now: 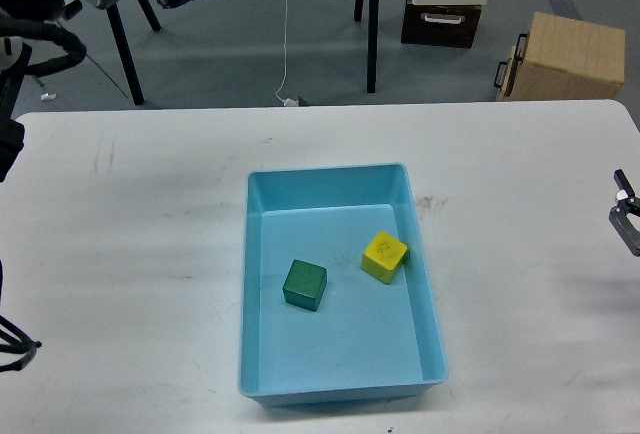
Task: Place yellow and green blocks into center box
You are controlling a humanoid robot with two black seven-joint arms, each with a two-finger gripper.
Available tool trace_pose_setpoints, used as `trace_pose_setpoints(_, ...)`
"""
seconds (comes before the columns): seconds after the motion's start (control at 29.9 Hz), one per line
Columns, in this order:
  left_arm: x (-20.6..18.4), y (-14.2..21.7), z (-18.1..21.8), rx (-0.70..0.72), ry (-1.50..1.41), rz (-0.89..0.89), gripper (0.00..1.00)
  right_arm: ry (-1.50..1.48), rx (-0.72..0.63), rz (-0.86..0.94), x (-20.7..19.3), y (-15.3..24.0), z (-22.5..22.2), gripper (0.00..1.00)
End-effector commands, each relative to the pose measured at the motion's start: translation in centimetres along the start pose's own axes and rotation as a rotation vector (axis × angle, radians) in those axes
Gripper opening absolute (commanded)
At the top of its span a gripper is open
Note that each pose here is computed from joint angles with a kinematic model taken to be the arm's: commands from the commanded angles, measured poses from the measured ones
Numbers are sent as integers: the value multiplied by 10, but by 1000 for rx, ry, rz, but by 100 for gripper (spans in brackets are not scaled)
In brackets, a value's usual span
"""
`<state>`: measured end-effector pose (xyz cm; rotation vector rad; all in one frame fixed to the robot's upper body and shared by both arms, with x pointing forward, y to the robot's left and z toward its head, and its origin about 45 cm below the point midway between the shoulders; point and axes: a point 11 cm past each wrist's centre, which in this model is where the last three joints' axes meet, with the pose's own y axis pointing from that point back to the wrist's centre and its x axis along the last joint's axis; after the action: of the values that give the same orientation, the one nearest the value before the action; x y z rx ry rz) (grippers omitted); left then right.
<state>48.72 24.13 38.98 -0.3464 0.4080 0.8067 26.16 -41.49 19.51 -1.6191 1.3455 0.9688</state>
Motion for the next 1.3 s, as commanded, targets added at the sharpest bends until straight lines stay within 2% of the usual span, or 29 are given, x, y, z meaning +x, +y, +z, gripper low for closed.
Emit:
trace_pose_setpoints(0.0, 26, 35, -8, -145, 186, 27, 100, 1, 12, -5, -2, -1, -4, 100)
trace_pose_setpoints(0.23, 35, 92, -47, -248, 312, 48, 100, -4, 12, -1, -1, 3, -2, 100)
trace_pose_setpoints(0.63, -3, 194, -121, -382, 462, 98, 100, -11, 9, 9, -6, 25, 3, 100)
trace_pose_setpoints(0.77, -13, 217, -138, -415, 529, 121, 100, -10, 5, 12, -8, 32, 5, 100)
trace_pose_setpoints(1.27, -28, 287, -182, -374, 602, 285, 100, -63, 17, 19, -12, 52, 23, 100)
